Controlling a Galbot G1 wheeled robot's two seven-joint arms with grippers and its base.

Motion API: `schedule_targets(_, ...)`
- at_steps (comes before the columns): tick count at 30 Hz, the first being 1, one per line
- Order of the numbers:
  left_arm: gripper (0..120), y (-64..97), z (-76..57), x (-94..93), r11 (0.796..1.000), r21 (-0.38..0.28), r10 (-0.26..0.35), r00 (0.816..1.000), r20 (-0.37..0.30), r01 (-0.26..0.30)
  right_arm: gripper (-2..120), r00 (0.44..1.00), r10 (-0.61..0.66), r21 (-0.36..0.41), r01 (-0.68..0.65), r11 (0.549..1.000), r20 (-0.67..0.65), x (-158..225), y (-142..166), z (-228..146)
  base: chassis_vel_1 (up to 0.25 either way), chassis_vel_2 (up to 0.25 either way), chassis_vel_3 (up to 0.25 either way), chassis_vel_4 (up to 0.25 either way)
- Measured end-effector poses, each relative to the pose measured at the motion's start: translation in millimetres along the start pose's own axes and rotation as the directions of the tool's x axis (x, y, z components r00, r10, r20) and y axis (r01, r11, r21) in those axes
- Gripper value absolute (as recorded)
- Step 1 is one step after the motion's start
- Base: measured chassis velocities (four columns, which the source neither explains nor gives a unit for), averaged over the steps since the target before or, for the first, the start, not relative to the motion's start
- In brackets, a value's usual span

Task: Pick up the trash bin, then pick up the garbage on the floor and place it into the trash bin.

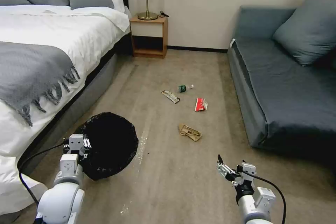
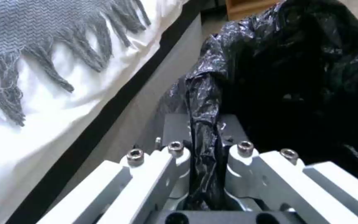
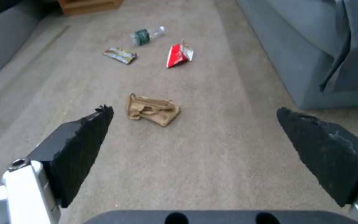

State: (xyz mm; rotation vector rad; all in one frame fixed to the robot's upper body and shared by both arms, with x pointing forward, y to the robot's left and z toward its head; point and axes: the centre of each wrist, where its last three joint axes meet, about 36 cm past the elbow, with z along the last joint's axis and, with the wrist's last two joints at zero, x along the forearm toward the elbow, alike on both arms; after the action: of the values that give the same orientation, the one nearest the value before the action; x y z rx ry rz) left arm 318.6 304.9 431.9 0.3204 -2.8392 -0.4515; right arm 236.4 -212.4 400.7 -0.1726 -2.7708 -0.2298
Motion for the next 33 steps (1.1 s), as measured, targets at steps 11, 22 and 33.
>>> schedule_targets(11, 5, -5.0, 6.7, -11.2, 0.998, 0.001, 0.057, 0.997, 0.049, -0.057, 100, 1.0, -0.002, 0.002, 0.002, 1.0, -0.018, -34, -1, 9, 0.0, 0.0, 0.0, 0.0)
schedule_targets(22, 5, -8.8, 6.5, -13.2, 0.997, -0.003, 0.079, 0.996, 0.052, -0.079, 100, 0.999, 0.015, 0.003, -0.015, 1.0, -0.029, -64, -7, 11, 0.0, 0.0, 0.0, 0.0)
schedule_targets(33, 5, -20.2, 14.1, -9.0, 0.995, 0.018, 0.1, 0.994, 0.04, -0.101, 100, 0.998, 0.017, 0.002, -0.017, 1.0, -0.053, -71, -8, 23, 0.0, 0.0, 0.0, 0.0)
